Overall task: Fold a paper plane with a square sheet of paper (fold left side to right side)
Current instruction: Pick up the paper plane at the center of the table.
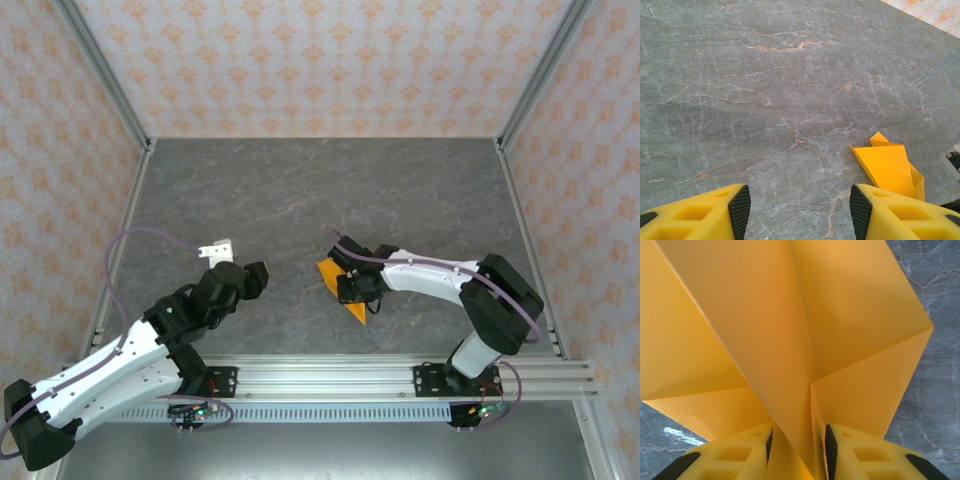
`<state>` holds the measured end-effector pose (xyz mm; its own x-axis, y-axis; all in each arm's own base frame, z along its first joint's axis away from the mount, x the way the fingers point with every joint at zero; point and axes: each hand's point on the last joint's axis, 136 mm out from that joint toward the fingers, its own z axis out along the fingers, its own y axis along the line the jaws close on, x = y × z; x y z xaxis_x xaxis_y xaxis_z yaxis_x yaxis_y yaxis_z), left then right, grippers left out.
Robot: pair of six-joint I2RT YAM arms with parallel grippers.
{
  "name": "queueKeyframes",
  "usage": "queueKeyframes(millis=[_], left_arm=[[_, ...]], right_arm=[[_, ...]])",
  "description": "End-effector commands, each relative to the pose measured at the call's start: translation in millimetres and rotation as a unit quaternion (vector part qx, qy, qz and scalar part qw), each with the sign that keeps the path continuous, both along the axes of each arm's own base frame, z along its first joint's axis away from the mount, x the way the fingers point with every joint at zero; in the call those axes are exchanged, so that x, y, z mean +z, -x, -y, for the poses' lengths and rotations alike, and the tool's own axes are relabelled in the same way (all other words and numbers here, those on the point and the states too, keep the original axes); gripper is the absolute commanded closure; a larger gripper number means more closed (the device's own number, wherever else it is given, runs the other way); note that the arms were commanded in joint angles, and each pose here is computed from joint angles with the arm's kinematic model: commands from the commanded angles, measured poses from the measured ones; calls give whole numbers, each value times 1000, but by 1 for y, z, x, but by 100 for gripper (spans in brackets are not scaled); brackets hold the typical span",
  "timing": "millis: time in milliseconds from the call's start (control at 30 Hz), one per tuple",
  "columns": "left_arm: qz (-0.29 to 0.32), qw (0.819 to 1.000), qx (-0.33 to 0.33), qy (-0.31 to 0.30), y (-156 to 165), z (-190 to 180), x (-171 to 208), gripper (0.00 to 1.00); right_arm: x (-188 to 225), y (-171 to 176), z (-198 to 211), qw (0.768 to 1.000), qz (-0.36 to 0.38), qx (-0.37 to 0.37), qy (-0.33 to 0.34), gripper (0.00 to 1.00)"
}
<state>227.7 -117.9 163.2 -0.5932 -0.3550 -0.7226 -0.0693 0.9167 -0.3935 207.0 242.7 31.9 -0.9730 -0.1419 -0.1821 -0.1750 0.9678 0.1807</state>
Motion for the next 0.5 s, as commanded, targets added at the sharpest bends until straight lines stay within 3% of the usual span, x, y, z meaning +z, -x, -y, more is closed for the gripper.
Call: queueKeyframes(millis=[0,233,467], left_arm=[[3,1000,12,-11,0,-7,-4,42],[1,1000,11,-12,1,-7,-3,42],[3,1000,5,-11,1,-6,1,42]], right_arm=[[-9,4,12,999,-4,10,31,68],[-18,0,7,999,-5,16,34,72],[1,-13,1,1000,17,10,16,87]])
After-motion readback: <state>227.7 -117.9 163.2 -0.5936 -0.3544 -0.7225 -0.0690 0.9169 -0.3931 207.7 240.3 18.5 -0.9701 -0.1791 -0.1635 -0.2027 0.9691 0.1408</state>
